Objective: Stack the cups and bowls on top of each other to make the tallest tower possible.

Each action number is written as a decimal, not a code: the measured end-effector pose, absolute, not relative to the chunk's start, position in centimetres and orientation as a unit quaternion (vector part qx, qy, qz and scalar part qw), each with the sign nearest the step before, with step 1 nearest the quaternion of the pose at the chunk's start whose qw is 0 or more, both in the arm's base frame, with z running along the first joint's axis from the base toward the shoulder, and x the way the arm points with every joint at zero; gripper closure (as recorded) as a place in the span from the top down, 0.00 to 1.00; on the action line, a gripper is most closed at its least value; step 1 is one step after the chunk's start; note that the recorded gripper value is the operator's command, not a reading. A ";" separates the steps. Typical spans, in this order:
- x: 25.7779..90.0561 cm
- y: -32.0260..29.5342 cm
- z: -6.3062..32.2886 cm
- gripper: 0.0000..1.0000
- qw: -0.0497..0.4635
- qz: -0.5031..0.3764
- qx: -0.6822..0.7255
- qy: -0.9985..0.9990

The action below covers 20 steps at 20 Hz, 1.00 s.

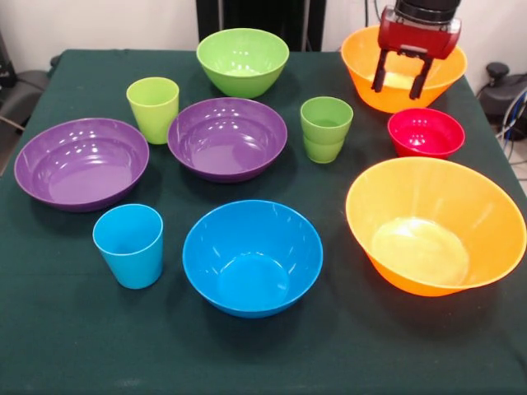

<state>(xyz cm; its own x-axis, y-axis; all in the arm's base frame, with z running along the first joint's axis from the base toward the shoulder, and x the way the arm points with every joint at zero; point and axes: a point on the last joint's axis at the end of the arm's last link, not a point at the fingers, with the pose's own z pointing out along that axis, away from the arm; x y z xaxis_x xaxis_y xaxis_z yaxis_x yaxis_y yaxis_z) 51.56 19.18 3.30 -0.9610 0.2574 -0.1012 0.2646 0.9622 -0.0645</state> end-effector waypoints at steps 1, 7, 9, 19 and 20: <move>51.5 19.4 3.3 1.00 0.046 -0.039 0.130 0.990; 50.4 21.8 3.5 1.00 0.050 -0.040 0.105 0.992; 50.2 22.5 3.9 1.00 0.053 -0.041 0.097 0.993; 48.7 26.1 7.8 1.00 0.082 -0.032 0.064 0.994; 48.6 26.3 8.1 1.00 0.084 -0.031 0.064 0.994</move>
<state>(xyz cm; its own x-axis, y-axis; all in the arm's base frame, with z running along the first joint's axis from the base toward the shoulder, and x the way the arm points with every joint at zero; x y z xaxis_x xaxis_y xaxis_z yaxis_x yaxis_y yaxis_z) 48.62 26.25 8.09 -0.9779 0.1213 -0.1702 0.1317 0.9900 -0.0507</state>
